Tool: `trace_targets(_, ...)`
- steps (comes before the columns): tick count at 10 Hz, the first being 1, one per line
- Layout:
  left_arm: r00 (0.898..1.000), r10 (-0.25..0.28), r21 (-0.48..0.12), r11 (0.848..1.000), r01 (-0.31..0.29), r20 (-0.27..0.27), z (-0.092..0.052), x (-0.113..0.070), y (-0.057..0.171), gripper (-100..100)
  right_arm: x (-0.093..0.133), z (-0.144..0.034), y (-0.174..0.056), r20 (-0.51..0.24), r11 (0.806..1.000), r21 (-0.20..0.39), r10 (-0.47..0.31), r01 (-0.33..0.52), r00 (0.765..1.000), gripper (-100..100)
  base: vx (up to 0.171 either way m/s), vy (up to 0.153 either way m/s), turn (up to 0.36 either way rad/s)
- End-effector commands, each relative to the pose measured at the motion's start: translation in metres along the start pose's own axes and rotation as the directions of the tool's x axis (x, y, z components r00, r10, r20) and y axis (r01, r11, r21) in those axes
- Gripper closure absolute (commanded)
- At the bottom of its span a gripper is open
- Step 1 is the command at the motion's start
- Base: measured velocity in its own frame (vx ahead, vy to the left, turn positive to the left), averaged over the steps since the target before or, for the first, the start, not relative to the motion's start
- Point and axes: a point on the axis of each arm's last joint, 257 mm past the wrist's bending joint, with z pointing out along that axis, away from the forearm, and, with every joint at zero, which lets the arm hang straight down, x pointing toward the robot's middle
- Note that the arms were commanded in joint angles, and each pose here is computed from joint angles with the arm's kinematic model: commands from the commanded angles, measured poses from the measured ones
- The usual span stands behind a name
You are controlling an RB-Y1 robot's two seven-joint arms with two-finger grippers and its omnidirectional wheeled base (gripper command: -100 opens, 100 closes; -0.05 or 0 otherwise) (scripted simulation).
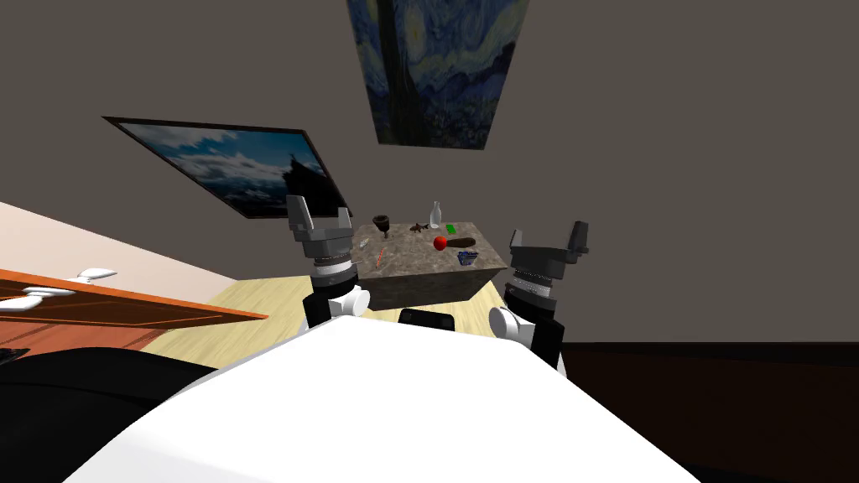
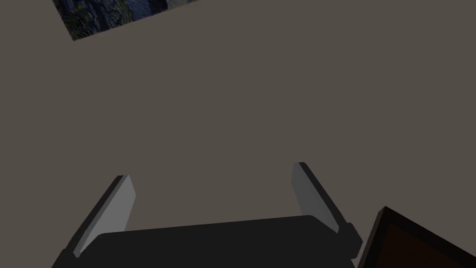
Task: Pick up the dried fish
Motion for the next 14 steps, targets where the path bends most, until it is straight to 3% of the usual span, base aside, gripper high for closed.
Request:
trace_targets(1,1.0,0.0,0.0,1.0,0.0,0.0,0.0,0.0,0.0,0,0.008,-0.002,-0.006,-0.035,1.0,0.018,-0.009,0.01,0.999,-100,-0.004,-0.037,0.09)
trace_targets(4,1.0,0.0,0.0,1.0,0.0,0.0,0.0,0.0,0.0,0,0.035,-0.012,-0.024,-0.136,0.998,0.06,-0.027,0.035,0.99,-100,-0.041,-0.127,0.186)
trace_targets(7,1.0,0.0,0.0,1.0,0.0,0.0,0.0,0.0,0.0,0,0.06,-0.024,-0.036,-0.221,0.995,0.087,-0.034,0.054,0.975,-100,-0.145,-0.146,0.182)
trace_targets(10,1.0,0.0,0.0,1.0,0.0,0.0,0.0,0.0,0.0,0,0.097,-0.052,-0.053,-0.348,0.989,0.116,-0.046,0.091,0.937,-100,-0.142,-0.072,0.261)
trace_targets(13,1.0,0.0,0.0,1.0,0.0,0.0,0.0,0.0,0.0,0,0.118,-0.071,-0.061,-0.418,0.986,0.141,-0.028,0.095,0.908,-100,-0.134,-0.088,0.121)
trace_targets(14,1.0,0.0,0.0,1.0,0.0,0.0,0.0,0.0,0.0,0,0.13,-0.087,-0.068,-0.466,0.982,0.154,-0.026,0.11,0.884,-100,-0.124,-0.057,0.22)
